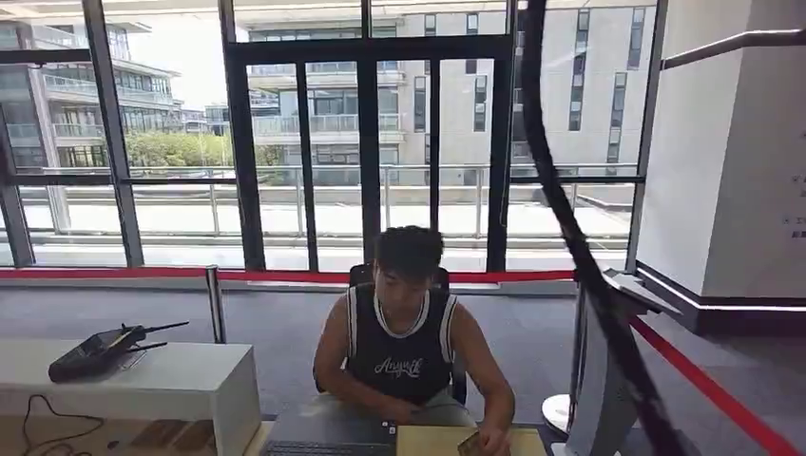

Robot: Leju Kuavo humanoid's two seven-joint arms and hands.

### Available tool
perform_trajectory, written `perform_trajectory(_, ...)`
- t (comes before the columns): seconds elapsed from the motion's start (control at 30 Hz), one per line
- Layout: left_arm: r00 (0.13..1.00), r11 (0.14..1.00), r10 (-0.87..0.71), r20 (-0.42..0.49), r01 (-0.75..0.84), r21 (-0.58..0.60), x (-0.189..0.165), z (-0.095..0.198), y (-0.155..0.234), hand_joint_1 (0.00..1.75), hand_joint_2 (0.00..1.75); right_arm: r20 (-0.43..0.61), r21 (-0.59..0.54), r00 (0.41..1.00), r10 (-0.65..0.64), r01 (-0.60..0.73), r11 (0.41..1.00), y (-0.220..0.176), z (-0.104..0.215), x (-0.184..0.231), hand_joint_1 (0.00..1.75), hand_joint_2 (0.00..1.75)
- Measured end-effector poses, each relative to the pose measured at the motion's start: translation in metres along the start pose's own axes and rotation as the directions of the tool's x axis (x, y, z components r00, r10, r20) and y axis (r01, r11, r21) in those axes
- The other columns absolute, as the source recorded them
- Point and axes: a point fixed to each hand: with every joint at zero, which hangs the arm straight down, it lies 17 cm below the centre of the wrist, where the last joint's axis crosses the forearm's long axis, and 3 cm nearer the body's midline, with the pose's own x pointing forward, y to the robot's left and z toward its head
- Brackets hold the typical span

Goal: Pass the card to the sensor for recognition and then transmit it.

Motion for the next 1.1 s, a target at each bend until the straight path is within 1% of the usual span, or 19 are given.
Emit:
perform_trajectory(0.1,1.0,1.0,0.008,0.0,-0.008,0.003,0.002,0.0,0.001,0.0,0.0,-0.066,0.094,0.998,0.003,0.004,0.996,0.033,0.028,-0.019,0.0,1.75)
perform_trajectory(0.23,1.0,1.0,0.022,-0.008,-0.022,0.004,0.002,0.0,0.001,0.0,0.0,-0.131,0.167,0.991,-0.009,0.031,0.985,0.058,0.054,-0.032,0.0,1.75)
perform_trajectory(0.33,0.997,0.999,0.05,-0.057,-0.049,0.006,-0.006,0.0,0.001,0.0,0.0,-0.131,0.273,0.991,0.033,0.004,0.962,0.086,0.078,-0.036,0.0,1.75)
perform_trajectory(0.37,0.994,0.998,0.064,-0.085,-0.064,0.009,-0.009,0.001,0.001,0.0,0.0,-0.128,0.314,0.99,0.063,-0.02,0.949,0.098,0.09,-0.032,0.0,1.75)
perform_trajectory(0.43,0.985,0.996,0.092,-0.147,-0.089,0.021,-0.016,0.003,0.0,0.0,0.0,-0.159,0.401,0.982,0.104,-0.032,0.915,0.123,0.118,-0.026,0.0,1.75)
perform_trajectory(0.53,0.974,0.993,0.117,-0.192,-0.112,0.036,-0.019,0.008,-0.003,0.0,0.0,-0.226,0.531,0.965,0.129,0.011,0.847,0.156,0.168,-0.019,0.0,1.75)
perform_trajectory(0.6,0.973,0.993,0.12,-0.198,-0.115,0.039,-0.018,0.01,-0.005,0.0,0.0,-0.253,0.624,0.955,0.154,0.039,0.781,0.176,0.204,-0.015,0.0,1.75)
perform_trajectory(0.63,0.973,0.993,0.119,-0.197,-0.114,0.04,-0.017,0.01,-0.005,0.0,0.0,-0.261,0.673,0.95,0.17,0.052,0.738,0.185,0.223,-0.013,0.0,1.75)
perform_trajectory(0.67,0.974,0.993,0.118,-0.195,-0.113,0.04,-0.016,0.01,-0.005,0.0,0.0,-0.262,0.731,0.945,0.194,0.063,0.68,0.195,0.245,-0.014,0.0,1.75)
perform_trajectory(0.7,0.975,0.993,0.115,-0.19,-0.109,0.039,-0.015,0.01,-0.006,0.0,0.0,-0.257,0.794,0.94,0.225,0.073,0.604,0.204,0.27,-0.015,0.0,1.75)
perform_trajectory(0.73,0.977,0.994,0.11,-0.183,-0.105,0.036,-0.014,0.01,-0.006,0.0,0.0,-0.249,0.828,0.938,0.24,0.078,0.555,0.21,0.288,-0.016,0.0,1.75)
perform_trajectory(0.77,0.978,0.994,0.106,-0.178,-0.101,0.035,-0.013,0.01,-0.007,0.0,0.0,-0.245,0.848,0.938,0.247,0.083,0.524,0.213,0.301,-0.016,0.0,1.75)
perform_trajectory(0.9,0.984,0.996,0.09,-0.153,-0.087,0.027,-0.009,0.01,-0.007,0.0,0.0,-0.229,0.896,0.936,0.268,0.095,0.433,0.219,0.342,-0.02,0.0,1.75)
perform_trajectory(1.1,0.993,0.998,0.069,-0.101,-0.069,0.002,0.0,0.009,-0.011,0.0,0.0,-0.225,0.924,0.933,0.28,0.113,0.365,0.22,0.38,-0.03,0.0,1.75)
